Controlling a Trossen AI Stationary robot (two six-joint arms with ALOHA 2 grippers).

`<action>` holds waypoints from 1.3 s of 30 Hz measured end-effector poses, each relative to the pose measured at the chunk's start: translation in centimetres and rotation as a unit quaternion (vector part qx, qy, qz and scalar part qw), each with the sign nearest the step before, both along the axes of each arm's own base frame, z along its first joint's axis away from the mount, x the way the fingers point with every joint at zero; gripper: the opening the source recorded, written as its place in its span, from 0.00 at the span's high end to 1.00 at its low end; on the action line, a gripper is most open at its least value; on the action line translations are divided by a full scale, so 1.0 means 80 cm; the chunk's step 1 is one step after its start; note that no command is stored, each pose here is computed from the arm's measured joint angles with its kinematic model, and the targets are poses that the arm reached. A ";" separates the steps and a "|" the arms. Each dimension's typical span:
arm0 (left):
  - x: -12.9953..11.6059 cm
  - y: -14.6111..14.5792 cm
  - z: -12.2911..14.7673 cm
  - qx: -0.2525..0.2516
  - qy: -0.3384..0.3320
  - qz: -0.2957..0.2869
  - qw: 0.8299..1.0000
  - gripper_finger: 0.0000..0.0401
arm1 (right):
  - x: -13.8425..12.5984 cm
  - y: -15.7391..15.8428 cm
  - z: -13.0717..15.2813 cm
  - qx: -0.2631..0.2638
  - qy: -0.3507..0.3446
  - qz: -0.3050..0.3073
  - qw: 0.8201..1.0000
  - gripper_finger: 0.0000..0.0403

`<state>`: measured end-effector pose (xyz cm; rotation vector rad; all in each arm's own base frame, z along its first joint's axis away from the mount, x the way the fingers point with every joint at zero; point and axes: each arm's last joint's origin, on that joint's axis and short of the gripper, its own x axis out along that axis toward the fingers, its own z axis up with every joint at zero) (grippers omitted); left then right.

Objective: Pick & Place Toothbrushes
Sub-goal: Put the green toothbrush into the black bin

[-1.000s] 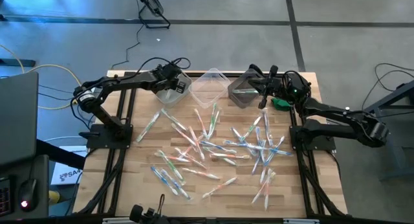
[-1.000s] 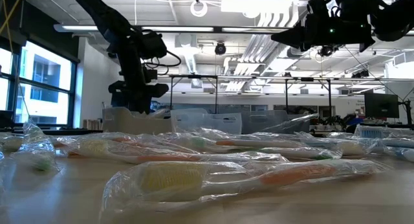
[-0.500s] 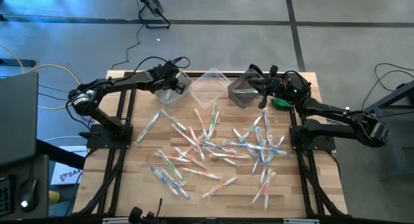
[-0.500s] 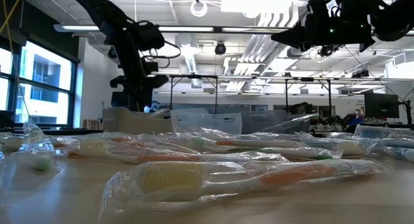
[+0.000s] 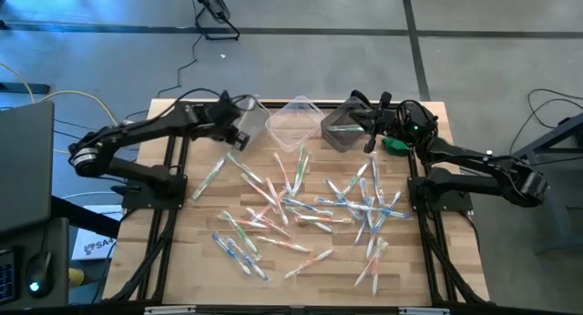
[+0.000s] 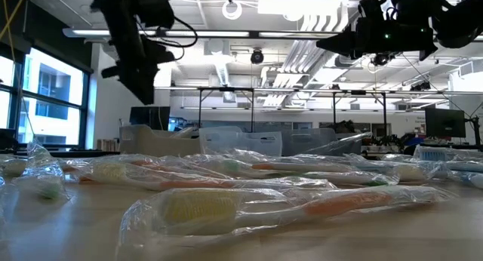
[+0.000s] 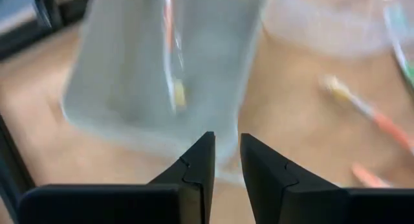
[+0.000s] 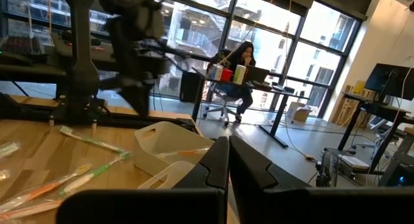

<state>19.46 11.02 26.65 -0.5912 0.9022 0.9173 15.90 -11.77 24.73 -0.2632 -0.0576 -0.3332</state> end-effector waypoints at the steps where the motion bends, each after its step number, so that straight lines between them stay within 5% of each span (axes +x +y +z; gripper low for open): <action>1: -0.002 -0.007 0.001 -0.014 0.001 -0.004 1.000 0.83 | 0.000 0.000 0.000 0.000 0.000 0.000 1.000 0.99; 10: -0.014 -0.048 -0.006 -0.087 0.067 0.010 0.994 0.83 | 0.000 0.000 0.000 0.000 0.000 0.000 1.000 0.99; 25: -0.014 -0.056 -0.007 -0.090 0.077 0.002 0.993 0.83 | 0.000 0.000 0.000 0.001 0.001 0.000 1.000 0.99; 39: -0.026 -0.062 -0.053 -0.146 0.161 0.025 0.976 0.66 | 0.000 0.000 -0.001 0.001 0.002 0.000 1.000 0.99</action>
